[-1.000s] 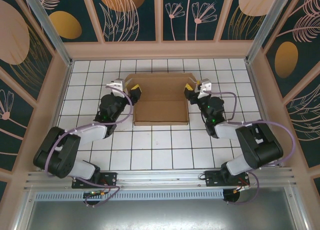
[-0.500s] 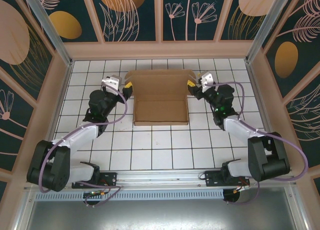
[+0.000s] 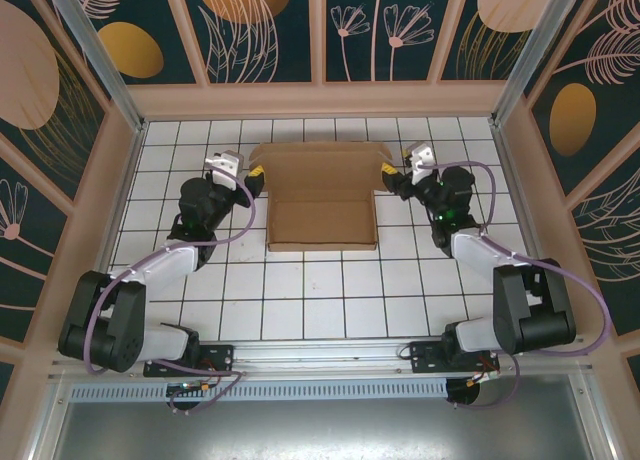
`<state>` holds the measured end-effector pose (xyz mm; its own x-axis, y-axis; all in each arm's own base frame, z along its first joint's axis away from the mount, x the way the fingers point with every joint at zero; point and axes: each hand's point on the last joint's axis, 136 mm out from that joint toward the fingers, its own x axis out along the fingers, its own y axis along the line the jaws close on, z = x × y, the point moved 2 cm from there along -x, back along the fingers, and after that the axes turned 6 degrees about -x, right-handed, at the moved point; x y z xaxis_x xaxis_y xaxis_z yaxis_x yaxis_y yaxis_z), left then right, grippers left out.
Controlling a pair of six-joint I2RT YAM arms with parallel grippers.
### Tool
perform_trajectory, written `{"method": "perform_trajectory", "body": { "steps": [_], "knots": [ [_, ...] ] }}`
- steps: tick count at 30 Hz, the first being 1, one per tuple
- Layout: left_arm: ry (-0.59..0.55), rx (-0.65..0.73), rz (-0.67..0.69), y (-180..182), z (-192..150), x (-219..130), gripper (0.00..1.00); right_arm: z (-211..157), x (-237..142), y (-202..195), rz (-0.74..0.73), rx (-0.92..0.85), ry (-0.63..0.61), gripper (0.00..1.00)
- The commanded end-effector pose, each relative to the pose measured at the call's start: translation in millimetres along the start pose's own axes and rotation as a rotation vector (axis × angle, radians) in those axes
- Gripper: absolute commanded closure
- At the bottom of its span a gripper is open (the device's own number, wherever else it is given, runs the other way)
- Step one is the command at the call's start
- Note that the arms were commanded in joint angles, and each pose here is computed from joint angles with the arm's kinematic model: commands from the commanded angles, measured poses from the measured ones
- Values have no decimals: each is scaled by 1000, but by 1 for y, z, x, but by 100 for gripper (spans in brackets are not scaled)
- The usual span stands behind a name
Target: Fold the paper box
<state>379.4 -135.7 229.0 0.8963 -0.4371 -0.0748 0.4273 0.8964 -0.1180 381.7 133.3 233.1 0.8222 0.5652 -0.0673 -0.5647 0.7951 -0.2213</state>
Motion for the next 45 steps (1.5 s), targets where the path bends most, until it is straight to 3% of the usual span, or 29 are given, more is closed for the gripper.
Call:
{"method": "perform_trajectory", "body": {
  "steps": [1, 3, 6, 15, 26, 28, 32, 35, 39, 45],
  "knots": [
    [-114, -36, -51, -8, 26, -11, 39, 49, -12, 9, 77, 18, -174, 38],
    [-156, -80, -47, -8, 38, -16, 36, 67, -15, 0, 41, 59, -207, 38],
    [-168, -88, -50, -9, 42, -19, 34, 65, -23, -11, -6, 109, -221, 40],
    [-5, -56, -3, 8, -15, -3, 42, -5, -4, 5, 75, 98, -16, 40],
    [65, -3, -78, 1, -10, 27, 49, -11, 31, 8, 141, 56, 114, 54],
    [86, -1, -88, 0, -13, 31, 52, -11, 34, 9, 149, 47, 126, 59],
    [122, 3, -105, -1, -21, 34, 72, -14, 38, 11, 147, 19, 167, 75],
    [142, 12, -101, 0, -25, 34, 80, -19, 41, 14, 142, -1, 211, 80],
    [146, 10, -94, 1, -25, 32, 82, -26, 42, 17, 140, -16, 258, 77],
    [151, 9, -69, 4, -24, 30, 76, -25, 40, 17, 136, -10, 265, 72]
  ]
}}
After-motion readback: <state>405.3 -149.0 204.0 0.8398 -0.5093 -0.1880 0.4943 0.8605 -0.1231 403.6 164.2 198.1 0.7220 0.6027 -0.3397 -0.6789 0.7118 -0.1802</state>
